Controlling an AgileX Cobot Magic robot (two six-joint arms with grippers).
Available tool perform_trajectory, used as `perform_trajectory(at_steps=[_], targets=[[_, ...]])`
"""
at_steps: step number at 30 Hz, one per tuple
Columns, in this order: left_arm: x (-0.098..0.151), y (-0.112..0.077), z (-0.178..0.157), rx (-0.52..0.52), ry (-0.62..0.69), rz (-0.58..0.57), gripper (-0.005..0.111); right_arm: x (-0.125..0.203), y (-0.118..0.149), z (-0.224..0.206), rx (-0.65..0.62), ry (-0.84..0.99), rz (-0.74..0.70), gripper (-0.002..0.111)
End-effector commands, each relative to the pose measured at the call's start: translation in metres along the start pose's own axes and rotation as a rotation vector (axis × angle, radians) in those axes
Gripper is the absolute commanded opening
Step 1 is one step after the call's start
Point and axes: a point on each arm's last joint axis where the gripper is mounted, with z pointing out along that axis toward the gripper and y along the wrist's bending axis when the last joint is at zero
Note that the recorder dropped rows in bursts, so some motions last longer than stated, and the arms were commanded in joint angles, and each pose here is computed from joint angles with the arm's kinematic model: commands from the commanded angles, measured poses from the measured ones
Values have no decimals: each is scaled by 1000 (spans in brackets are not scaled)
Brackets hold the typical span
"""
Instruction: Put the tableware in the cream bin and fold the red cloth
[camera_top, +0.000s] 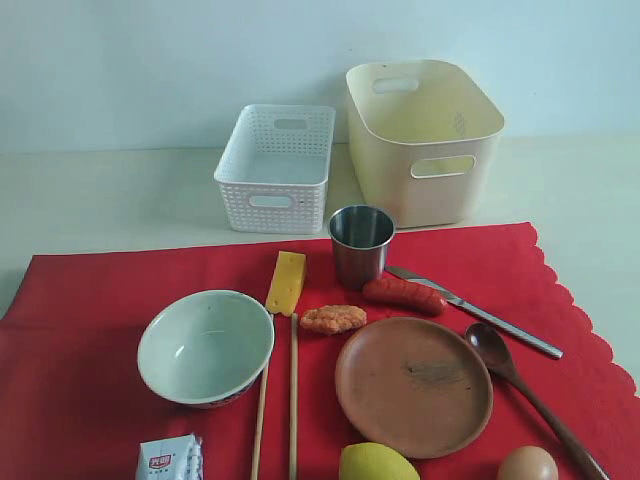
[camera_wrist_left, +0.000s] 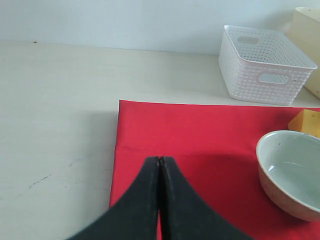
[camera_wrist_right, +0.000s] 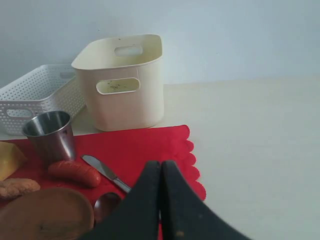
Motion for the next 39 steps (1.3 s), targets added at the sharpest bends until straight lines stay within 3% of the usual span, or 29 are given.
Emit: perform_trajectory(at_steps=[1,21,30,39], targets=[[0,0,0,-1,-11,-2,0,0,0,0,0,-16,-6,0],[0,0,0,-1,-11,-2,0,-1,0,0,0,-14,-6,0],[0,0,0,-1,-11,-2,0,-41,4,-5,-4,-52,-7,0],[0,0,0,-1,-11,-2,0,-111,12,-17,-17,-173,-9,0]])
